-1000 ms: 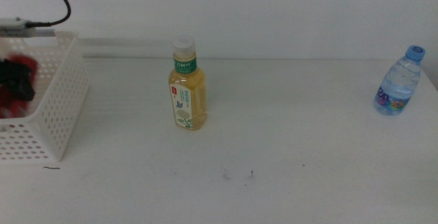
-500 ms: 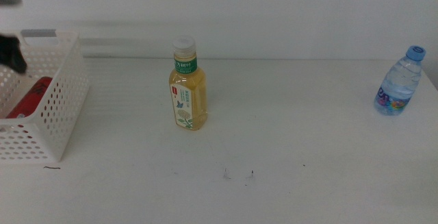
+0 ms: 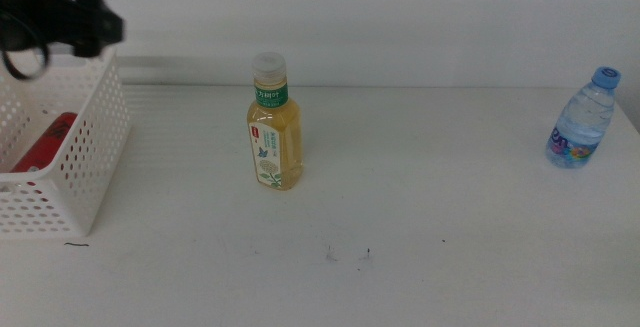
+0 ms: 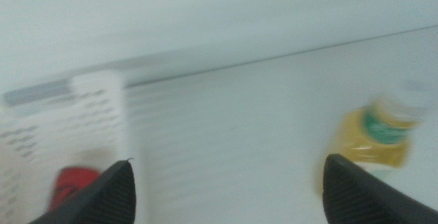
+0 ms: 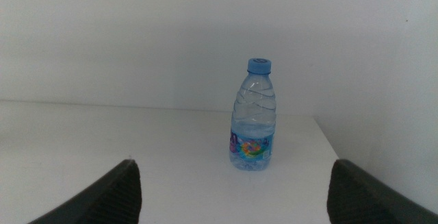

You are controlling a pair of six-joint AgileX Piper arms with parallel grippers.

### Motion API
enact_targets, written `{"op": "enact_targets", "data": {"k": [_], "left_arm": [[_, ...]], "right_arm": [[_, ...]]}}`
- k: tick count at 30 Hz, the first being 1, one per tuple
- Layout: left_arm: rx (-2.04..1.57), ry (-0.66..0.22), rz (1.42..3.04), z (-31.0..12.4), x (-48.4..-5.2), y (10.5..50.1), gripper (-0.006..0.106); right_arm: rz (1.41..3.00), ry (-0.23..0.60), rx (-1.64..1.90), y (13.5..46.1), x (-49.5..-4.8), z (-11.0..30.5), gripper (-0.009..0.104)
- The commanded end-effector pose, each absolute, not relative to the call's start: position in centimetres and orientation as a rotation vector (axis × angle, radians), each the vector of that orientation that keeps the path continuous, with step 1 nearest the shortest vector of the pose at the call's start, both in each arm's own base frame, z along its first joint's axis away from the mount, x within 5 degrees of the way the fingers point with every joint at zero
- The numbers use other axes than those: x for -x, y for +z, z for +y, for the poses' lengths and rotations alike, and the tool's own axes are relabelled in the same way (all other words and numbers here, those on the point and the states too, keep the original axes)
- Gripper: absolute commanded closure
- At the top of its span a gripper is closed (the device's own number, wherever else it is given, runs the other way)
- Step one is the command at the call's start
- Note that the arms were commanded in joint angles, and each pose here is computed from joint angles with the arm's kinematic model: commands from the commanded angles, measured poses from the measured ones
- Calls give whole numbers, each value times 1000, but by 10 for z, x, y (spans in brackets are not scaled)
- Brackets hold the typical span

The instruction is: Use arms to grab the bottles and put them into the dustbin to the left of the table.

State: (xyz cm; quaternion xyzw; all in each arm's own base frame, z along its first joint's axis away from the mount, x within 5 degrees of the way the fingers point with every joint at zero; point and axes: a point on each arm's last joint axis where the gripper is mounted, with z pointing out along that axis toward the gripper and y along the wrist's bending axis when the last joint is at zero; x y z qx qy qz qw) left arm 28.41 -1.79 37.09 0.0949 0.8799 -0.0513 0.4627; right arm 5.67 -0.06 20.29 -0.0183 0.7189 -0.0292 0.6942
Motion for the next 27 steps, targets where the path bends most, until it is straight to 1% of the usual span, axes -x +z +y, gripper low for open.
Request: {"op": "enact_targets", "data": {"k": [1,4,9,13,14,17,20,25,27], "left_arm": [[-250,-163,2082,-33,-273,371,7],[-317,-197,2037,-52,-260,367,7],[-452,-208,1963,-74,-242,362,7],[-492,-179,1896,-83,-235,350,7],[-478,-168,1855,-85,-232,346,7],[-397,-205,1747,-85,-219,324,7],[-336,-244,1721,-78,-205,299,7],[-333,-251,1667,-72,-185,265,7],[-323,-268,1655,-69,-179,252,7]], "right_arm": [[1594,-74,39,203,-56,-1,3],[1594,-74,39,203,-56,-1,3],[1594,-74,39,203,-56,-1,3],[1594,-74,39,203,-56,-1,3],[1594,-74,39,203,-56,-1,3],[1594,-74,39,203,-56,-1,3],[1594,-74,39,203,-56,-1,3],[1594,-74,39,203,-56,-1,3],[1594,-74,39,203,-56,-1,3]]}}
